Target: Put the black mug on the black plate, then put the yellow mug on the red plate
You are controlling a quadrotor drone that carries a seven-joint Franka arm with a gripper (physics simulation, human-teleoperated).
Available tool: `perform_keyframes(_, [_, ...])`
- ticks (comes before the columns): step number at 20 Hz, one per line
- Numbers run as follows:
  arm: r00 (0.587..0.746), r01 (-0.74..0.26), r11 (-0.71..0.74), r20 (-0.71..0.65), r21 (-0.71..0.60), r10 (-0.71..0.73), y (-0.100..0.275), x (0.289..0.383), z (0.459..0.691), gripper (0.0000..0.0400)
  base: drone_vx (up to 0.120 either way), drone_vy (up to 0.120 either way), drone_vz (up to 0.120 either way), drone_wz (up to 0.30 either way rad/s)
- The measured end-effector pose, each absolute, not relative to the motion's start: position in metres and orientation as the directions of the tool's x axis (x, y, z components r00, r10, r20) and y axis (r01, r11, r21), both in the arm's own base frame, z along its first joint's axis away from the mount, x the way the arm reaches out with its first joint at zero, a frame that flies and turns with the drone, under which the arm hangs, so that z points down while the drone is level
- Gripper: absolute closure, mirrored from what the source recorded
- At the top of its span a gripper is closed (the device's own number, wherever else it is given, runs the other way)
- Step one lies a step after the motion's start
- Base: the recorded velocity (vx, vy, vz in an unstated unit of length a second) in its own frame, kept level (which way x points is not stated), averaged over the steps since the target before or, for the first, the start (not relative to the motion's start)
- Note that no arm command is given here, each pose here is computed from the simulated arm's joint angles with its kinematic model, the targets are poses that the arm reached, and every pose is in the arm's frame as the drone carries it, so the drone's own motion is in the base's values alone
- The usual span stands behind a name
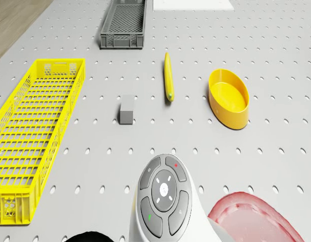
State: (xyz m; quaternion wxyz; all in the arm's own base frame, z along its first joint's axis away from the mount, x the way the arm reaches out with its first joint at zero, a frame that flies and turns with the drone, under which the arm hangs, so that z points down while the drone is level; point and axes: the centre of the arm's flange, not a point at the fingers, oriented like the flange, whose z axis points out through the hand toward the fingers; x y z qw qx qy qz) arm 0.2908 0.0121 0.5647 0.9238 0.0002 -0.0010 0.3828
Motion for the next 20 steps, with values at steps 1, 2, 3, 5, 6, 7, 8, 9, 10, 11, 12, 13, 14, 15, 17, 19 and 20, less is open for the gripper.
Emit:
perform_keyframes(1, [0.707,-0.707,0.707,0.002,0.0,0.707,0.0121,0.2908,0.5647,0.029,0.12,-0.12,0.0,0.0])
perform_keyframes(2, [0.707,-0.707,0.707,0.002,0.0,0.707,0.0121,0.2908,0.5647,0.029,0.12,-0.12,0.0,0.0])
perform_keyframes(3, [0.707,-0.707,0.707,0.002,0.0,0.707,0.0121,0.2908,0.5647,0.029,0.12,-0.12,0.0,0.0])
perform_keyframes(5, [0.707,-0.707,0.707,0.002,0.0,0.707,0.0121,0.2908,0.5647,0.029,0.12,-0.12,0.0,0.0])
perform_keyframes(6, [0.707,-0.707,0.707,0.002,0.0,0.707,0.0121,0.2908,0.5647,0.029,0.12,-0.12,0.0,0.0])
perform_keyframes(7, [0.707,-0.707,0.707,0.002,0.0,0.707,0.0121,0.2908,0.5647,0.029,0.12,-0.12,0.0,0.0])
perform_keyframes(8, [0.707,-0.707,0.707,0.002,0.0,0.707,0.0121,0.2908,0.5647,0.029,0.12,-0.12,0.0,0.0])
perform_keyframes(9, [0.707,-0.707,0.707,0.002,0.0,0.707,0.0121,0.2908,0.5647,0.029,0.12,-0.12,0.0,0.0])
perform_keyframes(10, [0.707,-0.707,0.707,0.002,0.0,0.707,0.0121,0.2908,0.5647,0.029,0.12,-0.12,0.0,0.0])
perform_keyframes(11, [0.707,-0.707,0.707,0.002,0.0,0.707,0.0121,0.2908,0.5647,0.029,0.12,-0.12,0.0,0.0])
perform_keyframes(12, [0.707,-0.707,0.707,0.002,0.0,0.707,0.0121,0.2908,0.5647,0.029,0.12,-0.12,0.0,0.0])
perform_keyframes(13, [0.707,-0.707,0.707,0.002,0.0,0.707,0.0121,0.2908,0.5647,0.029,0.12,-0.12,0.0,0.0])
perform_keyframes(14, [0.707,-0.707,0.707,0.002,0.0,0.707,0.0121,0.2908,0.5647,0.029,0.12,-0.12,0.0,0.0])
perform_keyframes(15, [0.707,-0.707,0.707,0.002,0.0,0.707,0.0121,0.2908,0.5647,0.029,0.12,-0.12,0.0,0.0])
perform_keyframes(17, [0.707,-0.707,0.707,0.002,0.0,0.707,0.0121,0.2908,0.5647,0.029,0.12,-0.12,0.0,0.0])
perform_keyframes(19, [0.707,-0.707,0.707,0.002,0.0,0.707,0.0121,0.2908,0.5647,0.029,0.12,-0.12,0.0,0.0])
perform_keyframes(20, [0.707,-0.707,0.707,0.002,0.0,0.707,0.0121,0.2908,0.5647,0.029,0.08,-0.12,0.0,0.0])
